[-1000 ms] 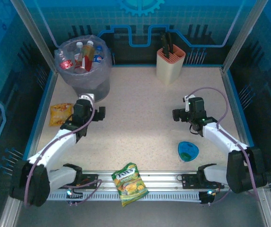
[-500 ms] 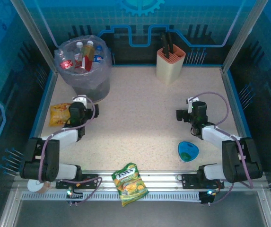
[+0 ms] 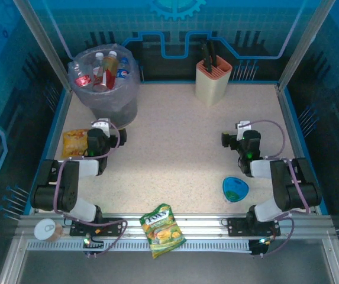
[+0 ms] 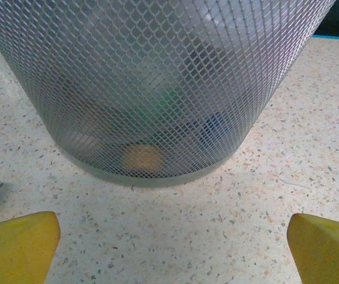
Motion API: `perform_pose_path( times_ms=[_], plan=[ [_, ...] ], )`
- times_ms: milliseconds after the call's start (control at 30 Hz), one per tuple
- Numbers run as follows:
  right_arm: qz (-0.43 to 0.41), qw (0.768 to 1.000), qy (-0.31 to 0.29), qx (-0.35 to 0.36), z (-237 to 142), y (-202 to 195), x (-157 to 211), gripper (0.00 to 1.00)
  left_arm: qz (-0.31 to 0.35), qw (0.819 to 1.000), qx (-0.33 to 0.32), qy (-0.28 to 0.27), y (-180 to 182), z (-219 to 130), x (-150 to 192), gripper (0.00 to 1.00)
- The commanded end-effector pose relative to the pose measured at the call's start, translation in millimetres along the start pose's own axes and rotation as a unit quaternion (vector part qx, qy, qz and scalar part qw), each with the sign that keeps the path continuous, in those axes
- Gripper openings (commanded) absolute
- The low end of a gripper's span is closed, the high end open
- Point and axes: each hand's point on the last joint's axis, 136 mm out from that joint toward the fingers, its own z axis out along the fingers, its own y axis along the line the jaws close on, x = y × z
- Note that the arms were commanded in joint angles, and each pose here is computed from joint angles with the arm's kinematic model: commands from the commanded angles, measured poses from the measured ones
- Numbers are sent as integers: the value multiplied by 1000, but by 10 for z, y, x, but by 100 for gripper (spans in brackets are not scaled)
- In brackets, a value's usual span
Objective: Put the plastic bottles in the bin
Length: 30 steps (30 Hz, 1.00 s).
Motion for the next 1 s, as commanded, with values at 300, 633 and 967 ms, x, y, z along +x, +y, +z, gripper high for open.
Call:
perform_pose_path(
  times_ms=[300,633,967],
  plan=[
    [-1,998,-65,2,-34,-5,-228,100,12,999,26,-29,-94,-14,20,99],
    [-1,998,-65,2,-35,-2,-228,100,14,999,32,-27,-116,-12,24,99],
    [-7,998,-60,4,-19,23,-226,100,14,999,32,-28,-118,-12,21,99]
  ],
)
